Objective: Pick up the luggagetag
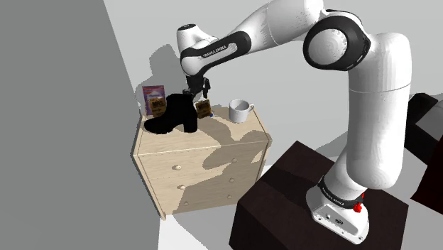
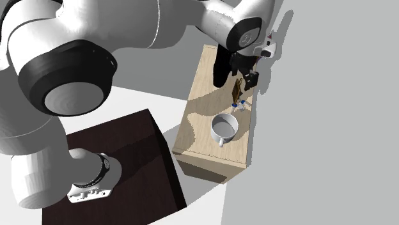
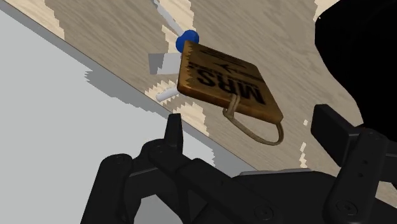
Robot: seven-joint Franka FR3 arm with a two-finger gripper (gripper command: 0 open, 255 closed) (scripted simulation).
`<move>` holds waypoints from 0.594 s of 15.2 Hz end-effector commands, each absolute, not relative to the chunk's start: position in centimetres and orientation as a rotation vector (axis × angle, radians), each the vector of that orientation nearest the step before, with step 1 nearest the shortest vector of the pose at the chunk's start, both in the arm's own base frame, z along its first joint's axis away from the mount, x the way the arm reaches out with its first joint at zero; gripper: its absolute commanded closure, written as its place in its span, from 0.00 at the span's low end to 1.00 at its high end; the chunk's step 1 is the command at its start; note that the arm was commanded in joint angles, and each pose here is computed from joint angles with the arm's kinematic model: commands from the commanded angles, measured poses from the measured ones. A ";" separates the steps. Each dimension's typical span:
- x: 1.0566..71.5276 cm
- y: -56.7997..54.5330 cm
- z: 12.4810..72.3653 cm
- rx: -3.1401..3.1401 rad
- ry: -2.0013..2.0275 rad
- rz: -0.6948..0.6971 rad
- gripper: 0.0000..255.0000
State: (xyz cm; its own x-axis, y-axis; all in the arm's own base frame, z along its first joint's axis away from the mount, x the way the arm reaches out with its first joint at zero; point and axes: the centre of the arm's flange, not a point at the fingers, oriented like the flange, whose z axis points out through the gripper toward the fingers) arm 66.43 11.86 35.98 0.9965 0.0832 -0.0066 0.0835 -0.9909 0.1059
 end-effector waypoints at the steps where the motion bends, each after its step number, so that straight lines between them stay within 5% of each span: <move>1: 66.4 12.1 34.8 3.033 0.129 -0.005 0.00; 4: 66.4 12.1 34.0 3.033 0.129 -0.005 0.00; 5: 66.6 12.2 34.1 3.033 0.129 -0.005 1.00; 9: 66.5 12.3 34.0 3.033 0.129 -0.005 1.00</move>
